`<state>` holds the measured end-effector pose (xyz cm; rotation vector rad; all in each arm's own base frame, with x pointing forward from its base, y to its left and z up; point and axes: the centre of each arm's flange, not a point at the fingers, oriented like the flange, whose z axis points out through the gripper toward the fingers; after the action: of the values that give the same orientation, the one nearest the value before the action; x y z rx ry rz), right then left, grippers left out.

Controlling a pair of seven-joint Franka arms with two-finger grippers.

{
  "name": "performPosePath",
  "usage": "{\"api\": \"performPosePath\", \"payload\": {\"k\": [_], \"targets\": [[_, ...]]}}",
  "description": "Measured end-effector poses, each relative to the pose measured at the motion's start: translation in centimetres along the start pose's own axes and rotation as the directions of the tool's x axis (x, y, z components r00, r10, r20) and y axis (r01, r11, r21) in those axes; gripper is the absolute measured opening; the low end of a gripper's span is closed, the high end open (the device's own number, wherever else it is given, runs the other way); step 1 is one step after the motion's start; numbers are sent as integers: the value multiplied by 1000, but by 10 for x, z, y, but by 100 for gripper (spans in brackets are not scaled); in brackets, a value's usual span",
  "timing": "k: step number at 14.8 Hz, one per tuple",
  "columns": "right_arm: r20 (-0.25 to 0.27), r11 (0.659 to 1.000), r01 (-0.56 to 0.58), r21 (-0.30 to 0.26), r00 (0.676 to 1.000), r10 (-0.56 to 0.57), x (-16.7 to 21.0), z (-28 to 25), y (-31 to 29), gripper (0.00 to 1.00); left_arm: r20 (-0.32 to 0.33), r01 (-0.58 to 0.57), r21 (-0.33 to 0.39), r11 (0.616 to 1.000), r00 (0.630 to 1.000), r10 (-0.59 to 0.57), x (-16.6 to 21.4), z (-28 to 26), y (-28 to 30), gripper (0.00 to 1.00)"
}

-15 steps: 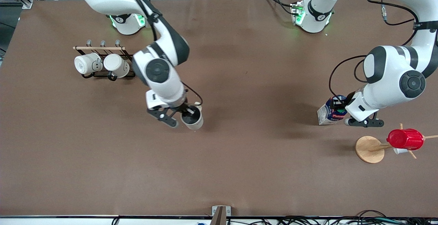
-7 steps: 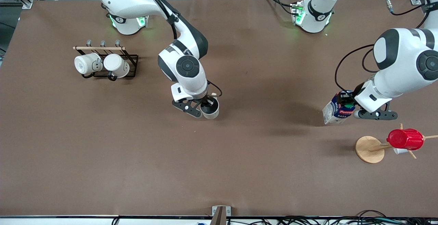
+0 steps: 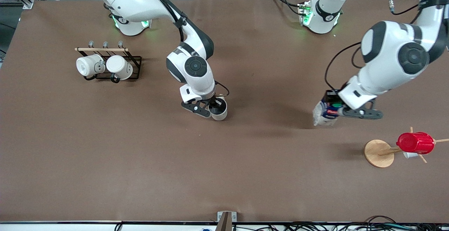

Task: Place cup and milk on table
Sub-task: 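Carry the mug and carton toward the table middle with both grippers, then release the mug with the right gripper and withdraw it toward its base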

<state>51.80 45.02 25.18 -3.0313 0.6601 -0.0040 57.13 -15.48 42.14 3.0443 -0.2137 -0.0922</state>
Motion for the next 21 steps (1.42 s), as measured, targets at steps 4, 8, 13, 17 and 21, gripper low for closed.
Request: {"api": "performPosePath", "payload": {"k": [4, 8, 13, 17, 21], "targets": [[1, 1000, 10, -5, 1000, -10, -5, 3, -2, 34, 50, -29, -108, 994, 998, 34, -10, 19, 74, 26], [-8, 1000, 7, 5, 1000, -7, 0, -7, -3, 74, 76, 11, -166, 986, 997, 1, -11, 25, 132, 26], [-75, 999, -7, -35, 997, 4, 69, -142, 44, 100, 78, 53, -223, 973, 996, -36, -14, 56, 209, 26], [-157, 998, 32, -50, 987, -40, 165, -268, 163, 100, 58, 64, -192, 979, 997, -54, -1, 69, 236, 26], [-164, 991, 88, -98, 981, -103, 219, -330, 273, 100, 61, 54, -195, 979, 997, -43, 7, 79, 250, 26]]}}
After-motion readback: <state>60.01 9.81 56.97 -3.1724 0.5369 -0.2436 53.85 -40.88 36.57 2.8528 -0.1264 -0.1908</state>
